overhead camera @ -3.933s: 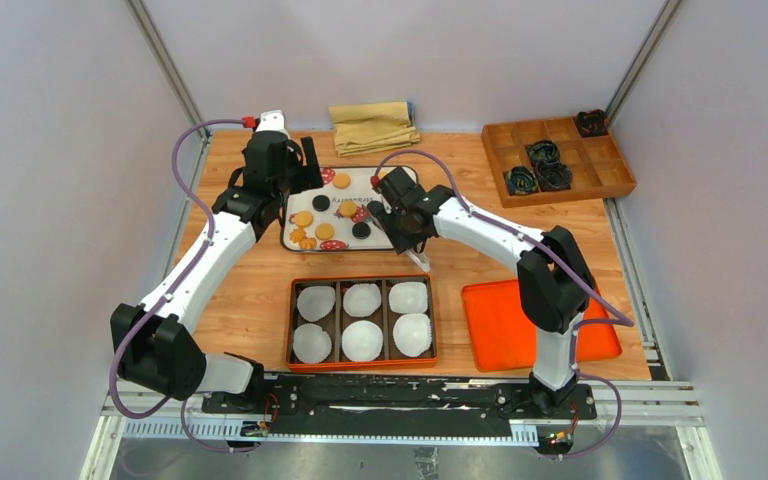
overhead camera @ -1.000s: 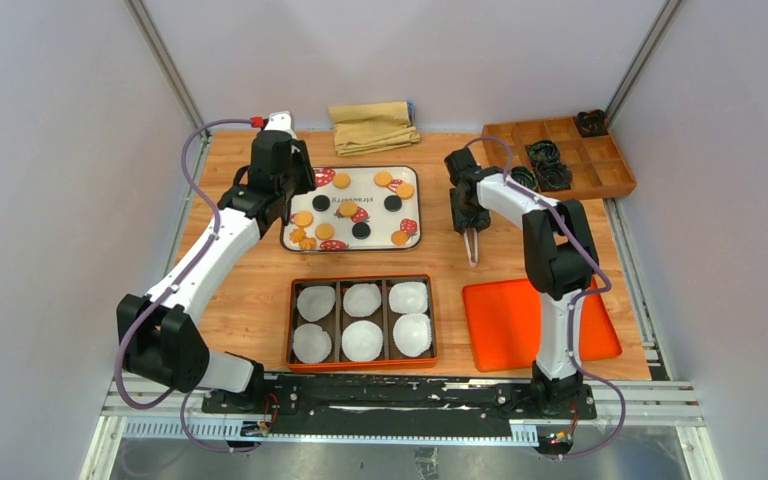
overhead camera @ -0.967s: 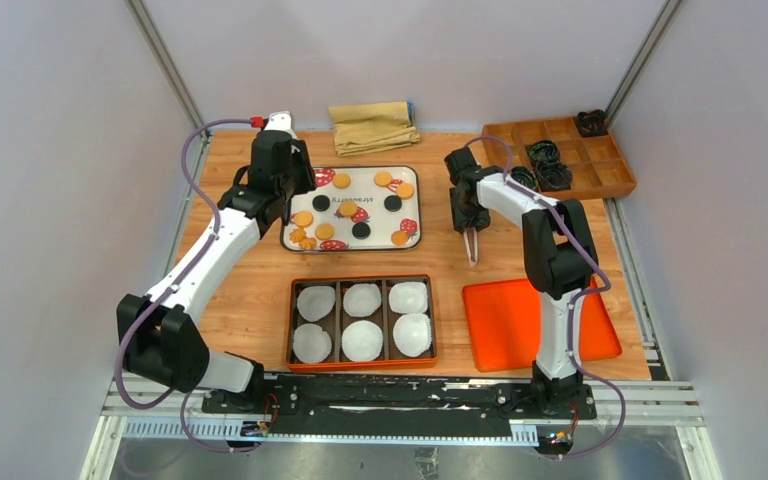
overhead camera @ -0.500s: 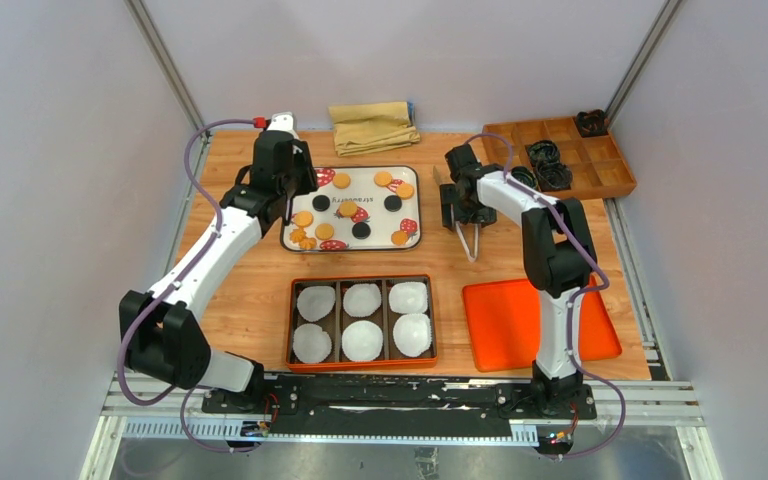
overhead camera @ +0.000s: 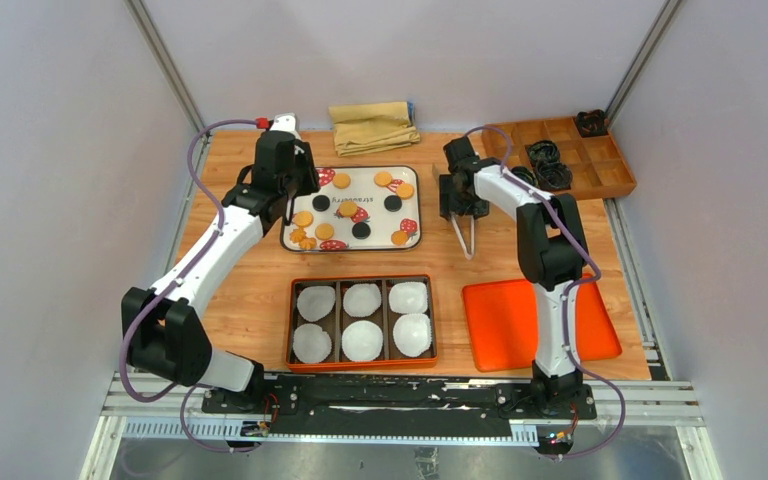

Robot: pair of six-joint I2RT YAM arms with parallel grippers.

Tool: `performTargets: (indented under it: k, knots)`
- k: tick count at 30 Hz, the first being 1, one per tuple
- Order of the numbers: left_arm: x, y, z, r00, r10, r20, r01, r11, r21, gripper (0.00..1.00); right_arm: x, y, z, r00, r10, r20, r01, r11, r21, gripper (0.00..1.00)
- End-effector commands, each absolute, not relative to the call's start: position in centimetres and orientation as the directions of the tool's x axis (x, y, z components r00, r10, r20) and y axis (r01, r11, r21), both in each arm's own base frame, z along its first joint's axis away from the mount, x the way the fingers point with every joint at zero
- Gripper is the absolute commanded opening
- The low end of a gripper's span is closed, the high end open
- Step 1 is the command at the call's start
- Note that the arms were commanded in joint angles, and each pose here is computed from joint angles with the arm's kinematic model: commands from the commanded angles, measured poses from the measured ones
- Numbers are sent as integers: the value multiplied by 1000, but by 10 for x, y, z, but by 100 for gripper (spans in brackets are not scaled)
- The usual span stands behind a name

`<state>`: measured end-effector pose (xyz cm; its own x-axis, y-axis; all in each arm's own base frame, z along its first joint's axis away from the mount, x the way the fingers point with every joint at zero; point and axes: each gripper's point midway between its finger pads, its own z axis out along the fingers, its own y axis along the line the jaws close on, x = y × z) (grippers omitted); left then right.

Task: Pack the cookies

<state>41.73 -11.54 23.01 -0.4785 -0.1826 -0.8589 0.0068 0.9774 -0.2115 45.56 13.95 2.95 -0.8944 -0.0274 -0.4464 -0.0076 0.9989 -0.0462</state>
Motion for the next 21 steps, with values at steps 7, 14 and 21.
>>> performTargets:
  k: [7, 14, 21]
  knots:
    - [420, -122, 227, -484, -177, -857, 27, 976, -216, 38, 428, 121, -2, -938, -50, -343, -7, 992, -125, 37]
    - [419, -123, 235, -473, -183, -862, 37, 973, -227, 38, 435, 146, 98, -864, -131, -486, -94, 991, -100, 39]
    - [417, -124, 242, -465, -185, -866, 45, 972, -232, 38, 429, 154, 151, -841, -158, -517, -134, 987, -84, 40]
